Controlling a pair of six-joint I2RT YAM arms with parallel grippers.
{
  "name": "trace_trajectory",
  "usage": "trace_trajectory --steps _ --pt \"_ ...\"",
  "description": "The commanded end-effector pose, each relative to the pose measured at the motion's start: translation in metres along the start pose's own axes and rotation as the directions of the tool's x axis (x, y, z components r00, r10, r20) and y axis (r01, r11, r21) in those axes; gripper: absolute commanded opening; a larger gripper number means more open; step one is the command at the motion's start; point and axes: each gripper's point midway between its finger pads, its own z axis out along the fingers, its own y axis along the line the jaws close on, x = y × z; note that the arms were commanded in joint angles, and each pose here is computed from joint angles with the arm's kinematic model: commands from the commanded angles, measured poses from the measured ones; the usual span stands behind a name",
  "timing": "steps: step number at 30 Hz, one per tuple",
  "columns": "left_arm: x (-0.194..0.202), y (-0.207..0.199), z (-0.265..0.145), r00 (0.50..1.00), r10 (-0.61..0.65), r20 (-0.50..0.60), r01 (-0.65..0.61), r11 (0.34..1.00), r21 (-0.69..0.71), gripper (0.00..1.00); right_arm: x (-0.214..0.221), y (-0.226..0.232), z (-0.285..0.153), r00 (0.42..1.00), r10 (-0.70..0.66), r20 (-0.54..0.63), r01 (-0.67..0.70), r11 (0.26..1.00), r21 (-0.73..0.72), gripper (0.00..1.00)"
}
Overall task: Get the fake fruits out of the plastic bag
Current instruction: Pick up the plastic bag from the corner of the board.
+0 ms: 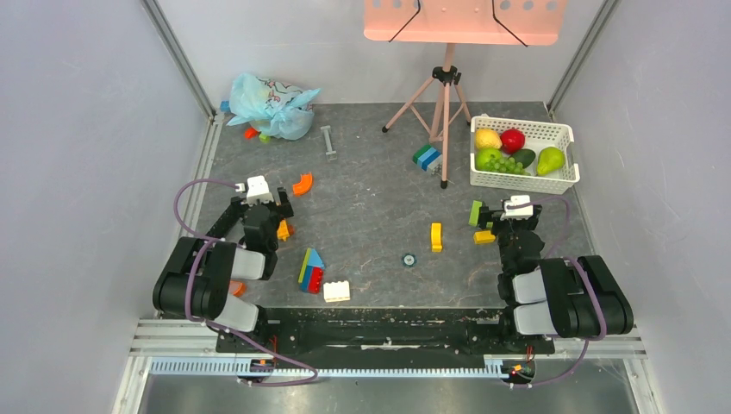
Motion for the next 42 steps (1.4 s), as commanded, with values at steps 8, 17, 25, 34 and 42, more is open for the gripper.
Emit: trace_trajectory --steps 8,17,25,34,42 --pt "-0.029 0.000 -0.005 0.997 0.020 0.070 -0.022 1.000 0.016 1.00 0.024 0.002 -0.023 0.998 -0.022 -0.059 0.021 1.000 -0.016 0.98" --pt "-0.077 0.025 -0.024 0.962 -0.267 -0.050 0.249 0.941 -0.229 1.00 0.023 0.002 -0.023 0.998 -0.022 -0.059 0.021 1.000 -0.015 0.98" --pt "-0.133 -0.011 -0.003 0.911 -0.376 -0.169 0.344 0.920 -0.190 1.00 0.023 0.002 -0.023 0.998 -0.021 -0.057 0.020 1.000 -0.015 0.98" --pt "-0.132 -0.047 0.057 0.837 -0.488 -0.247 0.457 0.872 -0.174 1.00 0.023 0.002 -0.023 0.998 -0.020 -0.058 0.020 1.000 -0.016 0.98" --pt "-0.131 -0.064 0.113 0.827 -0.519 -0.217 0.488 0.854 -0.179 1.00 0.023 0.002 -0.023 0.998 -0.021 -0.059 0.020 1.000 -0.014 0.98"
